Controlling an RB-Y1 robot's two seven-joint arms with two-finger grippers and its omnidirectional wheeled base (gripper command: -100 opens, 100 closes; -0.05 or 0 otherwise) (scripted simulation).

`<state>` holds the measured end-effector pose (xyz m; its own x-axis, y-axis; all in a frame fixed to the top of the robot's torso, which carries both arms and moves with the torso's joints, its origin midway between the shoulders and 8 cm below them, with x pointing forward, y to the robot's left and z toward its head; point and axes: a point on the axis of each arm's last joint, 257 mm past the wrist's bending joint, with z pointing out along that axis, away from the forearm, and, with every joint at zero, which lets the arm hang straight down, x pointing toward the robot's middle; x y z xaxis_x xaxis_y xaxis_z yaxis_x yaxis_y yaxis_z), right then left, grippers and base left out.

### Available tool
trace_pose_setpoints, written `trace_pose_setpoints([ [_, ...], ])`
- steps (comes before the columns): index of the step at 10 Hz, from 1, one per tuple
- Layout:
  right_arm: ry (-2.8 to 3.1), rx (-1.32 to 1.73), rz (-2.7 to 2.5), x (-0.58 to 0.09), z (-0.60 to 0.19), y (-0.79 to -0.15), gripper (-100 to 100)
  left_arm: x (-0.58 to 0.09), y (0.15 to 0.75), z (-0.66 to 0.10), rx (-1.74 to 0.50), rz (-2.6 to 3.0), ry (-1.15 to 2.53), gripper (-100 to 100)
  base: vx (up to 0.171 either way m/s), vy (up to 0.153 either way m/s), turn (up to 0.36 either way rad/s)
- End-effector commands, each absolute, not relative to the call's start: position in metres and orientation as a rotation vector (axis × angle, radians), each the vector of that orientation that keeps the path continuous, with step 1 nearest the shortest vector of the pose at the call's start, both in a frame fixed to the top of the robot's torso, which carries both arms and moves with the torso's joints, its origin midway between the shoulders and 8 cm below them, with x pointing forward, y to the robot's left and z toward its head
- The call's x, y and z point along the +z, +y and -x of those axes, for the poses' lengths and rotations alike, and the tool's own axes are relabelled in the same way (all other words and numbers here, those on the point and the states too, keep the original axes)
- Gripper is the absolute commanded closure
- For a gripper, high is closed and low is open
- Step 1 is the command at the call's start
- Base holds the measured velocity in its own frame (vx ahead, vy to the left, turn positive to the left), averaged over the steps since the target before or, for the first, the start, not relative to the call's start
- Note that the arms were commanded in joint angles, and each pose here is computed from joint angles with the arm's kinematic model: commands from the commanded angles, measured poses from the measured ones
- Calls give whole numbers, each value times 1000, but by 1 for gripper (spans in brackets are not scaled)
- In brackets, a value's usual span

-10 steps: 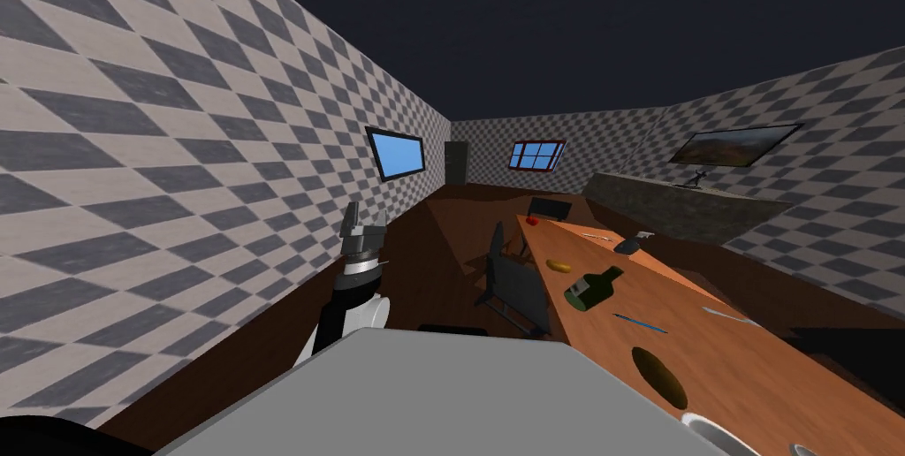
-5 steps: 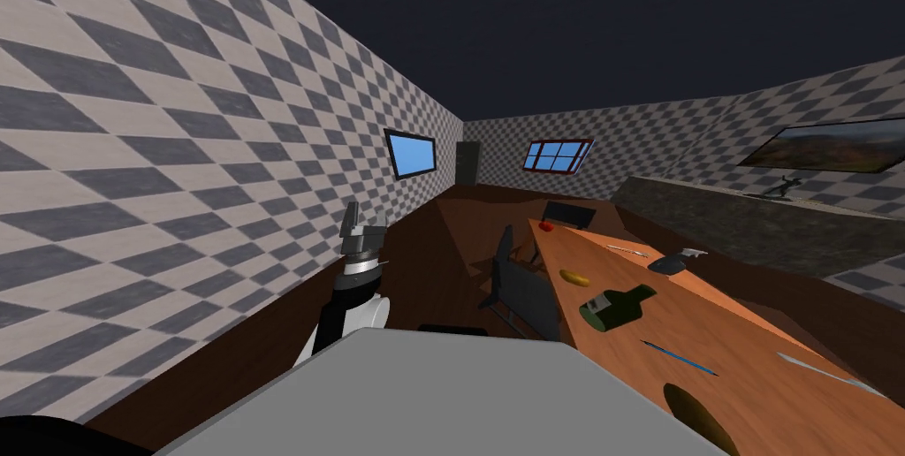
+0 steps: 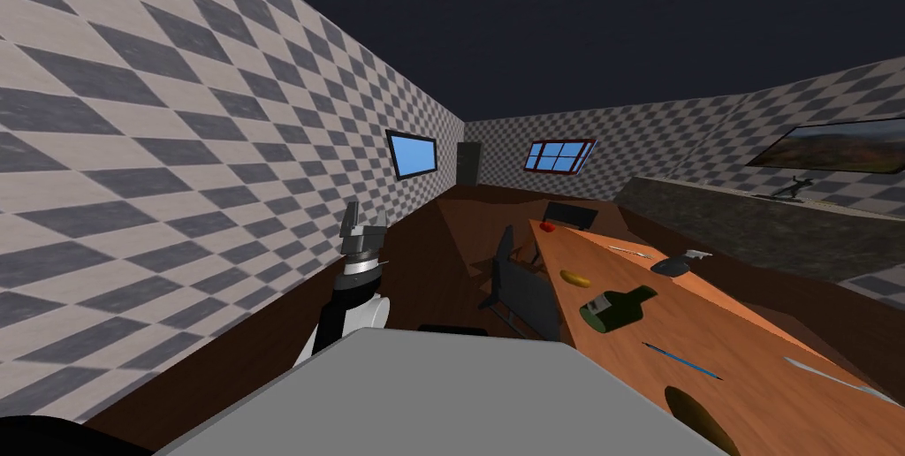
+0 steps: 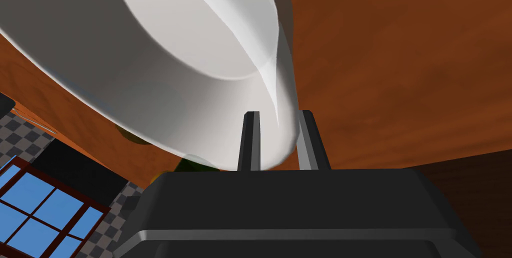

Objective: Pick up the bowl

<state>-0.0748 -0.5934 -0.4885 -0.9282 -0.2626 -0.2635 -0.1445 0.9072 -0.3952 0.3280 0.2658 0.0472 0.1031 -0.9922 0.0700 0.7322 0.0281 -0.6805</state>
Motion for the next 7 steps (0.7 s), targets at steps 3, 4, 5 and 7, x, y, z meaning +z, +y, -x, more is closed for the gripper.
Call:
trace_pose_setpoints([
  [3, 2758, -537, 301, -489, 75, -593, 0, 47, 266, -328, -1418, 659, 496, 0, 0, 0, 0],
  [4, 2745, -504, 353, -492, 55, -594, 100, 47, 266, -328, -1418, 659, 496, 0, 20, 17, -299],
  [5, 2741, -484, 379, -494, 45, -597, 100, 47, 266, -328, -1418, 659, 496, 0, 31, 67, -371],
  [7, 2720, -460, 444, -495, 18, -602, 100, 47, 266, -328, -1418, 659, 496, 0, 22, 56, -259],
])
